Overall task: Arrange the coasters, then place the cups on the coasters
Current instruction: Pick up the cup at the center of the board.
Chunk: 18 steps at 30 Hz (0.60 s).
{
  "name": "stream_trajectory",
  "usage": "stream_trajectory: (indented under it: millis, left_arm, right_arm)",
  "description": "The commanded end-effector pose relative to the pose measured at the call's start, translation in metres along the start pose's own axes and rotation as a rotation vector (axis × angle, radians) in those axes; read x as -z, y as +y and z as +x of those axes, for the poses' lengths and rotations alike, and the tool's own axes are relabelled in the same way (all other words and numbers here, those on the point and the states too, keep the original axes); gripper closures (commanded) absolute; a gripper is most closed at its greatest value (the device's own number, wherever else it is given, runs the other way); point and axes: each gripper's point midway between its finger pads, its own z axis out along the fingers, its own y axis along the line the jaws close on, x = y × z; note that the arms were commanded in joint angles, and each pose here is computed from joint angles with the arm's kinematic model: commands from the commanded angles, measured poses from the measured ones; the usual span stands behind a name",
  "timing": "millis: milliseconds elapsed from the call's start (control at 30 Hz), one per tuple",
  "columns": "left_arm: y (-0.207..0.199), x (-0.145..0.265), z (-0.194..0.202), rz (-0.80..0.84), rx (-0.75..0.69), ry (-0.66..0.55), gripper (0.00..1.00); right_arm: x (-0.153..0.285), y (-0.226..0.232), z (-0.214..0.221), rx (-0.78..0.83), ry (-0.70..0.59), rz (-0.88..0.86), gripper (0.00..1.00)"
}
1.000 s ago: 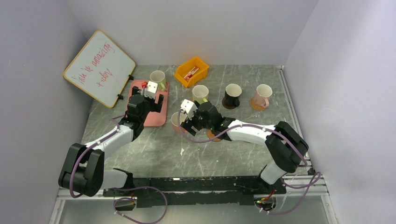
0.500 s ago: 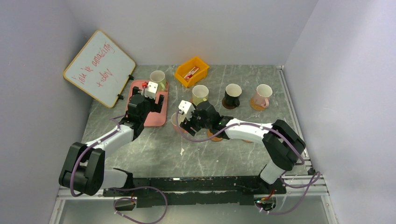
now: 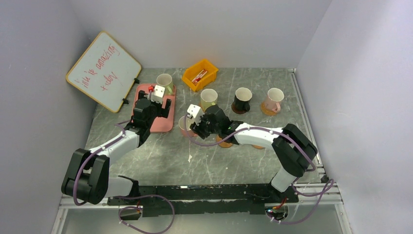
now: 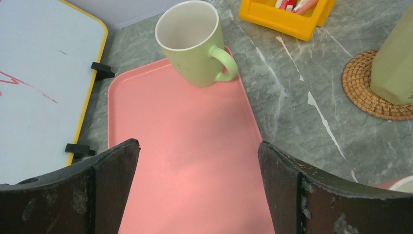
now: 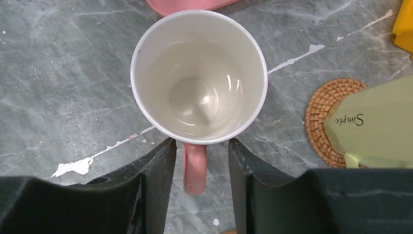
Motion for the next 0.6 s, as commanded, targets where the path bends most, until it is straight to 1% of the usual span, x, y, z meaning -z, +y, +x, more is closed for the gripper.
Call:
stream_trajectory:
  millis: [0,100,200,267,400,567]
  left_arm:
    - [0.0013,-0.0025,-0.0207,0.001,0.027,-0.061,0.03]
    - [0.0011,-0.0028,-0.0207,0.003,0.026,-0.060,0.03]
    - [0.0007,-0.0026,-0.0209,0.005,0.027,-0.062,0.04]
    - [0.0000,-0.0030,-0.0201,0.008,0.026,-0.058,0.04]
    - [0.0007,-0.0029,-0.0208,0.005,0.027,-0.061,0.03]
    - [0.0008,-0.0023,-0.0210,0.005,0.026,-0.062,0.04]
  right_arm:
    - [0.0004,-0.0126,-0.0229,-0.006,-0.056,0.029,0.55]
    - [0.0002,-0.0131,-0.0229,-0.007,-0.056,0.029,0.60]
    - [-0.0006,-0.0104,-0.0215,-0.005,-0.052,0.014,0.62]
    - [-0.0008,-0.0108,-0.0214,-0.006,-0.052,0.014,0.65]
    - [-0.0016,-0.0110,-0.0204,-0.005,-0.049,0.014,0.76]
    - [-0.0010,-0.0127,-0.0216,-0.009,-0.051,0.019,1.00]
